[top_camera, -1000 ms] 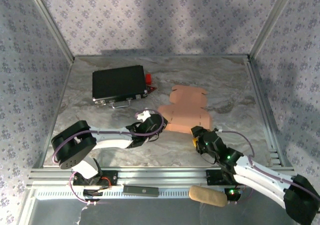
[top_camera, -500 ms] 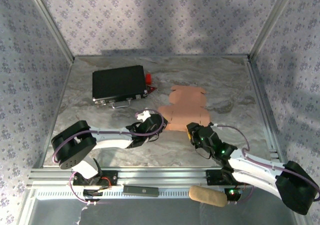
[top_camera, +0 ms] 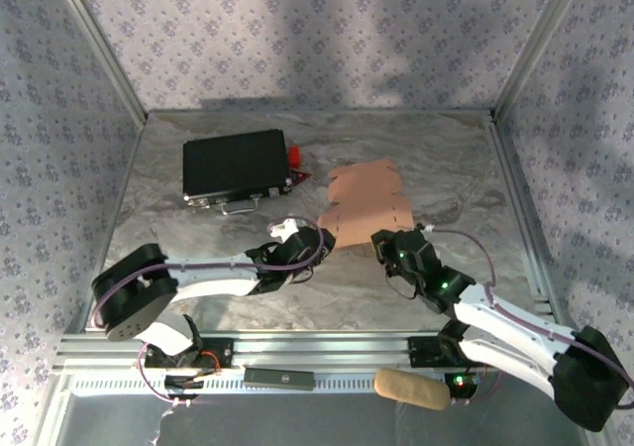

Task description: Fold the paper box

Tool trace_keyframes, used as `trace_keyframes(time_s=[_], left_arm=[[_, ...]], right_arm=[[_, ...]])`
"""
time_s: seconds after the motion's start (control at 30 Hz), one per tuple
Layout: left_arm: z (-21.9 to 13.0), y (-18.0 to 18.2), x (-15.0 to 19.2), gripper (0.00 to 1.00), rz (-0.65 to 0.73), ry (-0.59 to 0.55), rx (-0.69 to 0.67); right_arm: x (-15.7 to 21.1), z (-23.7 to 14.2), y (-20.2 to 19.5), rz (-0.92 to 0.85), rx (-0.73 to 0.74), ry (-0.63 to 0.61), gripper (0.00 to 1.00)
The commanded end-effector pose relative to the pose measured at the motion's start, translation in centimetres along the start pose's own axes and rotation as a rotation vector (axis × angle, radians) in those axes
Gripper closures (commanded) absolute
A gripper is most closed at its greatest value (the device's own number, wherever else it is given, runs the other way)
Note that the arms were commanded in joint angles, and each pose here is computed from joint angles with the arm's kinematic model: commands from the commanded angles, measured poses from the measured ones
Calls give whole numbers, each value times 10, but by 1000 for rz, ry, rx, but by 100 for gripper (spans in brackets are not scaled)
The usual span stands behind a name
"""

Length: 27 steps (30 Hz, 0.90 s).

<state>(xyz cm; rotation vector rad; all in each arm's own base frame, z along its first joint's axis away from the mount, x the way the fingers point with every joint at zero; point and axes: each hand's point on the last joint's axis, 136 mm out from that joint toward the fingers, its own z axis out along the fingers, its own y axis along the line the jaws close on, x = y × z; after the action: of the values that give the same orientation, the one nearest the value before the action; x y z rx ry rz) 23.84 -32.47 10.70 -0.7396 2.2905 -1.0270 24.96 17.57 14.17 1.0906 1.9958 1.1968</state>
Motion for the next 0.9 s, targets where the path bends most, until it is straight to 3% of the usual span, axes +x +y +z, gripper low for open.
trace_keyframes(time_s=[0.0,0.2,0.37,0.63,0.77,0.87], left_arm=[[-46,-33,-25,44,102,-74,-6],[-122,-56,-70,23,196,-179,26],[-158,-56,-95,27,238,-240,45],[-176,-29,-110,28,216,-246,10],[-177,-17,-112,28,216,-223,-20],[-173,-12,-113,29,210,-195,-39]], right_arm=[[-18,-20,20,-85,41,-31,100],[-32,-53,73,-194,65,-5,100],[-26,-84,101,-238,135,52,100],[-4,-141,128,-201,116,180,100],[17,-124,119,-58,128,292,100],[5,-89,131,-32,158,268,100]])
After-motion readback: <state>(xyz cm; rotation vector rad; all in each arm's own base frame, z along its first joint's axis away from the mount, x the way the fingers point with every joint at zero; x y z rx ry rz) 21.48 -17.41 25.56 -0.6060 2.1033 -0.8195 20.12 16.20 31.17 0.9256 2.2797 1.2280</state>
